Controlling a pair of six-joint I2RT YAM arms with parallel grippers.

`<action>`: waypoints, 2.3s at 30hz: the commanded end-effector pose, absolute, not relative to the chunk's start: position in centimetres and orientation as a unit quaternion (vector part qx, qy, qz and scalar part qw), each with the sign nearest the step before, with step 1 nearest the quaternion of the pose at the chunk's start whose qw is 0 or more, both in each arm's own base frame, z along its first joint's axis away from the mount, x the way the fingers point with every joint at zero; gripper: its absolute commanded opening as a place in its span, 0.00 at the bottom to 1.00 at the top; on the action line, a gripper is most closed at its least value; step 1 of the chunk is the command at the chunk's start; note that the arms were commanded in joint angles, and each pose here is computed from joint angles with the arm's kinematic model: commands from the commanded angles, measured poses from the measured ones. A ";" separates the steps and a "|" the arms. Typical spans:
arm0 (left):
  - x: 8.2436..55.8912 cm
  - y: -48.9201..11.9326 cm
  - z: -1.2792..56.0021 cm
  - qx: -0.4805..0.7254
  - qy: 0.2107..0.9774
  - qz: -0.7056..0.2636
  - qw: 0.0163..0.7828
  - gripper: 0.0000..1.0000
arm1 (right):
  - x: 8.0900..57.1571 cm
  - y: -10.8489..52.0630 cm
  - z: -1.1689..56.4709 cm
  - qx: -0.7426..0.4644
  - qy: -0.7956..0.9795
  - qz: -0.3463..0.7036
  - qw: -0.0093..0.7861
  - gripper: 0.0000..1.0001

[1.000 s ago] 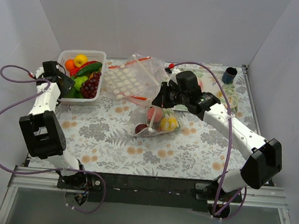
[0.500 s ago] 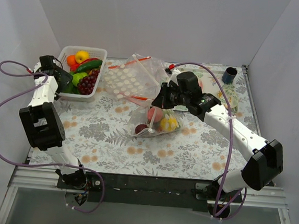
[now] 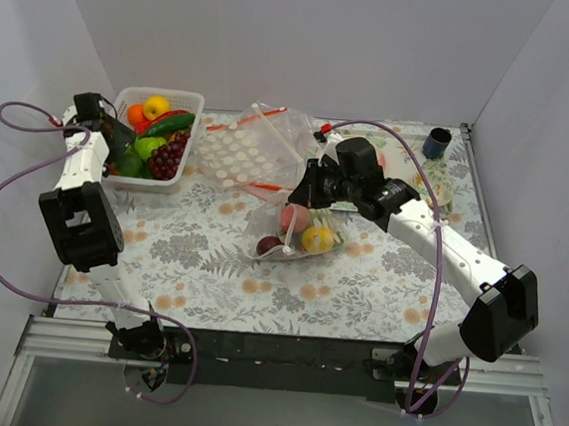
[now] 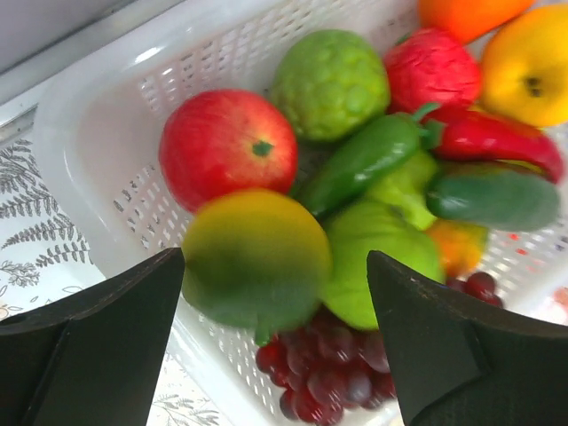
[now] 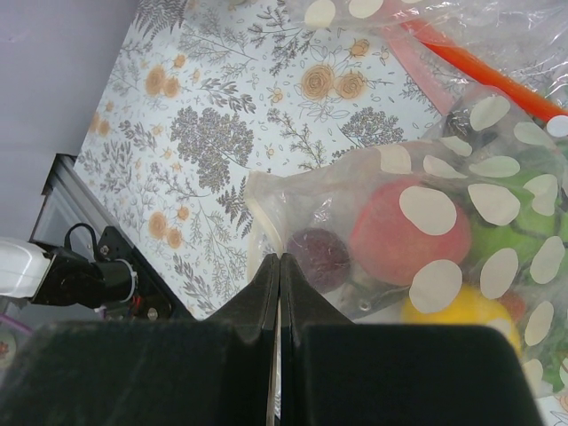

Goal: Place the food in the zip-top bag and seal the zipper
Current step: Pick up the fake fruit from the bin.

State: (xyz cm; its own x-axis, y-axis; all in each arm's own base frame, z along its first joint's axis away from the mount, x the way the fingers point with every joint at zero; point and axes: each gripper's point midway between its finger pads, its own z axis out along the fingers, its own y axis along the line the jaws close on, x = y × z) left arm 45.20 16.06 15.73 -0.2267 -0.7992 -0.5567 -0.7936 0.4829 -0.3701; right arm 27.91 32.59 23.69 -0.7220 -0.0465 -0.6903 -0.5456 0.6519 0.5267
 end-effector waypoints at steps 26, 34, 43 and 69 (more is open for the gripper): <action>43.4 13.9 16.3 -0.433 0.818 -0.031 0.377 0.86 | 28.5 33.2 26.1 -0.181 0.828 0.397 0.352 0.01; 42.2 13.7 14.8 -0.385 0.846 0.035 0.366 0.86 | 28.0 34.0 26.3 -0.195 0.828 0.408 0.333 0.01; 43.2 13.9 14.6 -0.355 0.856 0.124 0.354 0.85 | 27.6 34.1 26.3 -0.197 0.828 0.407 0.331 0.01; 44.7 14.2 19.1 -0.368 0.829 0.136 0.399 0.45 | 27.5 34.4 26.1 -0.199 0.836 0.396 0.324 0.01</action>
